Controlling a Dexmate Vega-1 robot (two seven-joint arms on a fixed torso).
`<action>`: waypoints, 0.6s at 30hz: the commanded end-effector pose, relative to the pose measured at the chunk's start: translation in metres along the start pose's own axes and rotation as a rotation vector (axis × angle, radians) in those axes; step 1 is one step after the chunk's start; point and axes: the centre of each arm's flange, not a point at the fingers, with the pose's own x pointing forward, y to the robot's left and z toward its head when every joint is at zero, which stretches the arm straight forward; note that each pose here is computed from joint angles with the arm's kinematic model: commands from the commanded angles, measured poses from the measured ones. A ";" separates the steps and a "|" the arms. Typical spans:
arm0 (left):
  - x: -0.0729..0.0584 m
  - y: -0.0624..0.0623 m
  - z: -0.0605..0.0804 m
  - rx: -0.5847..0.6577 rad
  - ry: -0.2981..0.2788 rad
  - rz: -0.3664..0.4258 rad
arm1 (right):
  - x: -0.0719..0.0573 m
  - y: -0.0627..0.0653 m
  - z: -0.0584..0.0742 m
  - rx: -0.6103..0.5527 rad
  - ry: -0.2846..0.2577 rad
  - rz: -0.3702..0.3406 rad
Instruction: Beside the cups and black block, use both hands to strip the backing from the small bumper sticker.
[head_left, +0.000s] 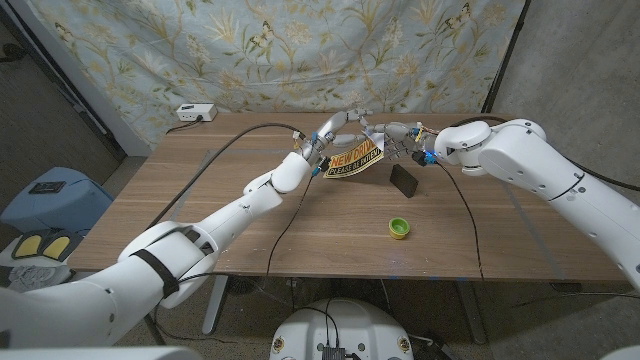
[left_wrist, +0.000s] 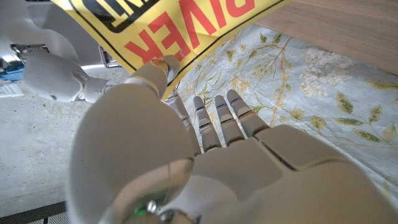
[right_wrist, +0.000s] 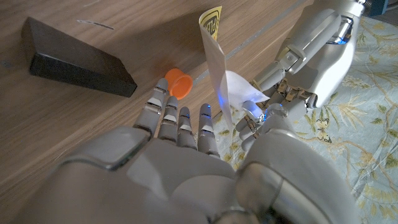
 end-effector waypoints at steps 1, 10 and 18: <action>-0.002 0.000 0.001 -0.005 -0.015 0.003 | 0.001 -0.002 -0.003 -0.004 0.012 0.010; -0.005 0.001 0.001 -0.001 -0.009 -0.007 | -0.002 -0.005 -0.005 -0.017 0.016 0.037; -0.008 0.001 0.001 0.001 -0.006 -0.013 | -0.004 -0.006 -0.005 -0.024 0.025 0.045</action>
